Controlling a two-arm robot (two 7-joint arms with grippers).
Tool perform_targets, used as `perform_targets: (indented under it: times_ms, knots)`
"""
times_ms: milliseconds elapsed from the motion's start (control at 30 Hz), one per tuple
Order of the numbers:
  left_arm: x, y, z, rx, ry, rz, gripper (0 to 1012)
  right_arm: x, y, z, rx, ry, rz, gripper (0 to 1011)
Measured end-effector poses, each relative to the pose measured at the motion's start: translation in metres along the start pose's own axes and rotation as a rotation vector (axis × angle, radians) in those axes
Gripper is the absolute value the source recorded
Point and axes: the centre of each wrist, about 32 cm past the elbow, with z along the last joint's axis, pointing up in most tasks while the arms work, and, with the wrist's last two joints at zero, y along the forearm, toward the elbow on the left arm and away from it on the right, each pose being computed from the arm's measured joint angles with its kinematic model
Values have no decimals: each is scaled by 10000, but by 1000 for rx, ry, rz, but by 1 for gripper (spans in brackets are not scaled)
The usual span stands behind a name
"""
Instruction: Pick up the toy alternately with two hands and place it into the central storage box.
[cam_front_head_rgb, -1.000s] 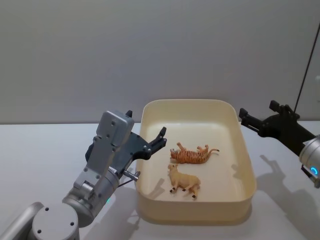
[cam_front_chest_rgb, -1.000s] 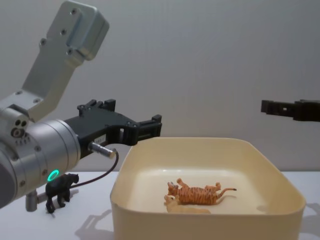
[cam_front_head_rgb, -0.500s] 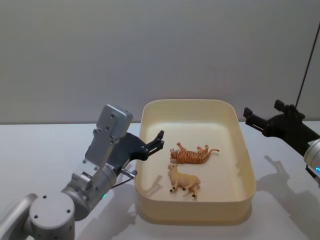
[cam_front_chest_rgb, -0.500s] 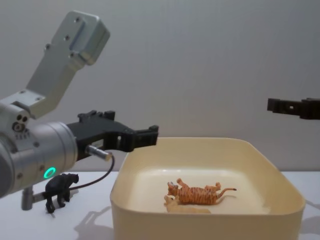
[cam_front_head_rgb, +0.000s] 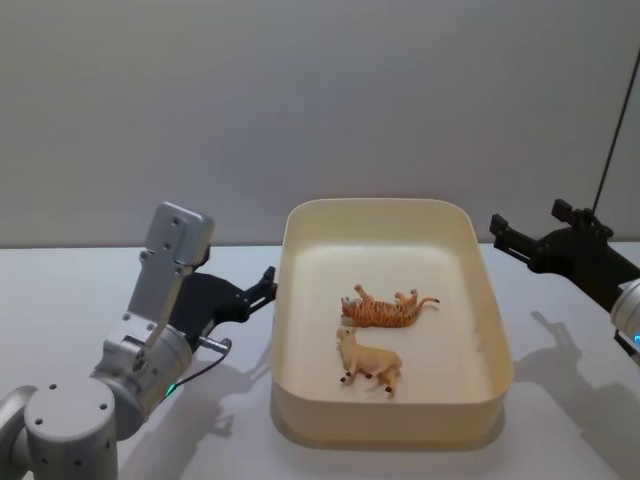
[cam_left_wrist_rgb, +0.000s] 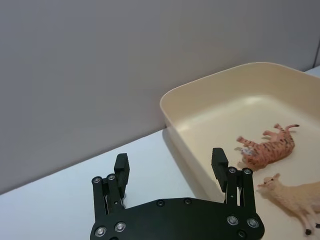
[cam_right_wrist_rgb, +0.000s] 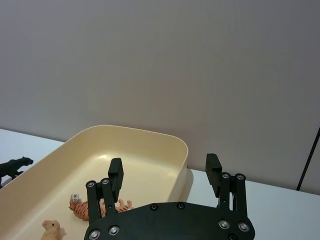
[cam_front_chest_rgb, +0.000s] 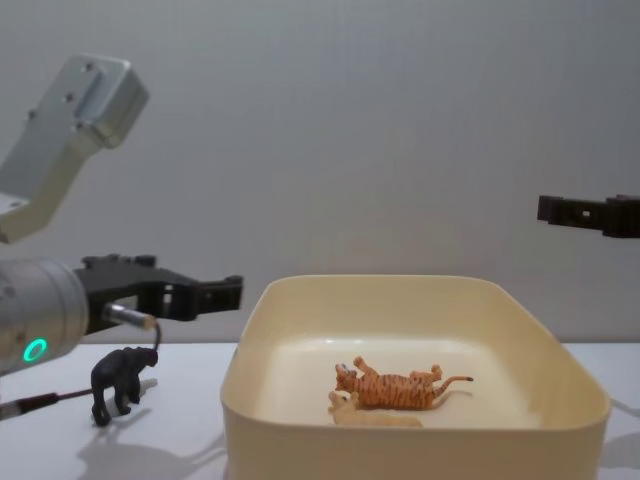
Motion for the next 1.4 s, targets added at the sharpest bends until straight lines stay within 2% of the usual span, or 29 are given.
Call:
perform_targets:
  times_ms: [100,300,567,733,1033,1400]
  knots:
    - [50,13,-9,28,36,44,1001,1,-2,0,0,0,-1,1001]
    - [129,-3,-38,81,88,103,1002,3,-4,2,1,0,-2,1001]
    - [220,-75,-100,139,137,156,1001,4,-7,1,0,0,-2,1001]
    - [276,-139,-152,167,161,173,1001,5,-7,1,0,0,-2,1001]
    - [358,-274,-258,199,202,173,1001,4,-7,1,0,0,-2,1001]
    - [414,-402,-371,226,242,167,979,5,-7,1,0,0,-2,1001]
